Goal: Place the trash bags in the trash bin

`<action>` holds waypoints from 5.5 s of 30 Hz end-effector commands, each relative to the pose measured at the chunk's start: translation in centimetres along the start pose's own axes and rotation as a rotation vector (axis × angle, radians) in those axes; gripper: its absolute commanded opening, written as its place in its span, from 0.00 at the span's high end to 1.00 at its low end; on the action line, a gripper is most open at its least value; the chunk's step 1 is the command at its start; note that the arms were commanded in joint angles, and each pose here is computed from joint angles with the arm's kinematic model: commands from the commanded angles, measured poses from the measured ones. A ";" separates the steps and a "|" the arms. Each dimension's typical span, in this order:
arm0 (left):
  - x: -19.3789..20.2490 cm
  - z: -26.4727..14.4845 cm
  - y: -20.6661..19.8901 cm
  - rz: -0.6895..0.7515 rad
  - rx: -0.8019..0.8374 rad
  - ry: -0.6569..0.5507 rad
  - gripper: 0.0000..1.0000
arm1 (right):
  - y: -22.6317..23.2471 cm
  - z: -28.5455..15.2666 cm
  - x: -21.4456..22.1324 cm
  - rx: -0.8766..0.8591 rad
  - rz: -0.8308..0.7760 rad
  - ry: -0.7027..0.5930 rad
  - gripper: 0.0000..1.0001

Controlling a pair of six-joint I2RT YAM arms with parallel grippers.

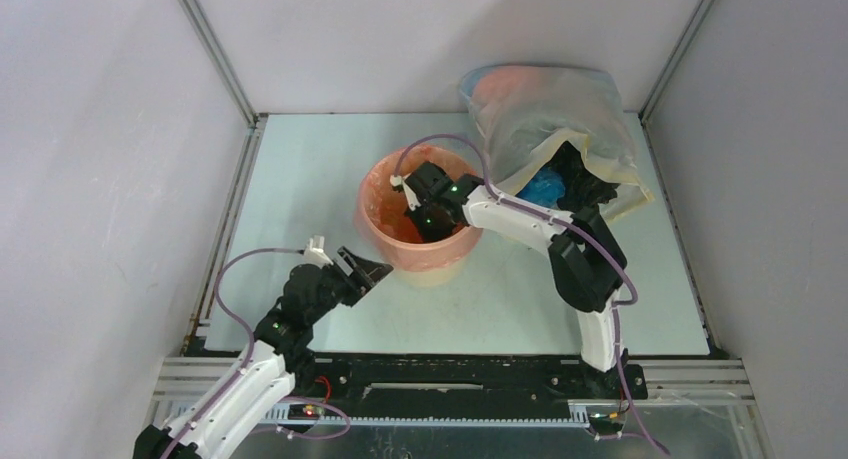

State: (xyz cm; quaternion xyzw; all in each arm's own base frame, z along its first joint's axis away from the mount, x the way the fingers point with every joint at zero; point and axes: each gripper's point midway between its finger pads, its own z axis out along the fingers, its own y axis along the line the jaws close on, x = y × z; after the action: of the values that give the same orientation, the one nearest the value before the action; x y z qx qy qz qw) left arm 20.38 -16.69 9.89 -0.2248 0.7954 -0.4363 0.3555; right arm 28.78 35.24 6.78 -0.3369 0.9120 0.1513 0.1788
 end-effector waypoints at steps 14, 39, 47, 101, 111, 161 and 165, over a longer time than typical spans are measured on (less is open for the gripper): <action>-1.5 -1.2 -0.3 0.087 -0.076 -0.031 0.16 | -8.2 -6.8 -4.6 0.445 0.090 -0.164 1.00; -2.1 0.5 -0.3 0.145 -0.078 -0.037 0.16 | 3.1 -7.6 -3.9 -0.022 -0.044 -0.155 1.00; -1.8 -0.5 0.0 0.186 -0.095 -0.024 0.15 | 3.6 -15.9 -5.6 0.019 -0.096 -0.362 0.74; -8.7 -1.2 2.1 0.352 -0.240 -0.341 0.05 | -7.5 -17.3 4.3 0.332 0.274 -0.971 0.00; -13.8 -5.2 2.3 0.427 -0.330 -0.620 0.03 | -14.4 -22.4 7.9 0.530 0.321 -1.071 0.00; -25.8 -1.9 7.6 0.880 -0.565 -0.810 0.00 | -31.4 -16.1 13.3 0.790 0.436 -1.022 0.00; -25.7 -1.9 7.7 0.880 -0.567 -0.807 0.00 | -31.5 -16.2 13.3 0.790 0.436 -1.021 0.00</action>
State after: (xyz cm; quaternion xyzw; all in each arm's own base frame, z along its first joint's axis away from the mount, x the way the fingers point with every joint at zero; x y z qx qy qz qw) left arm 34.22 5.27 11.03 -0.1108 0.7297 0.0928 0.6683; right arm 35.48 -1.26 8.00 0.0567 0.7760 -0.0188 0.6279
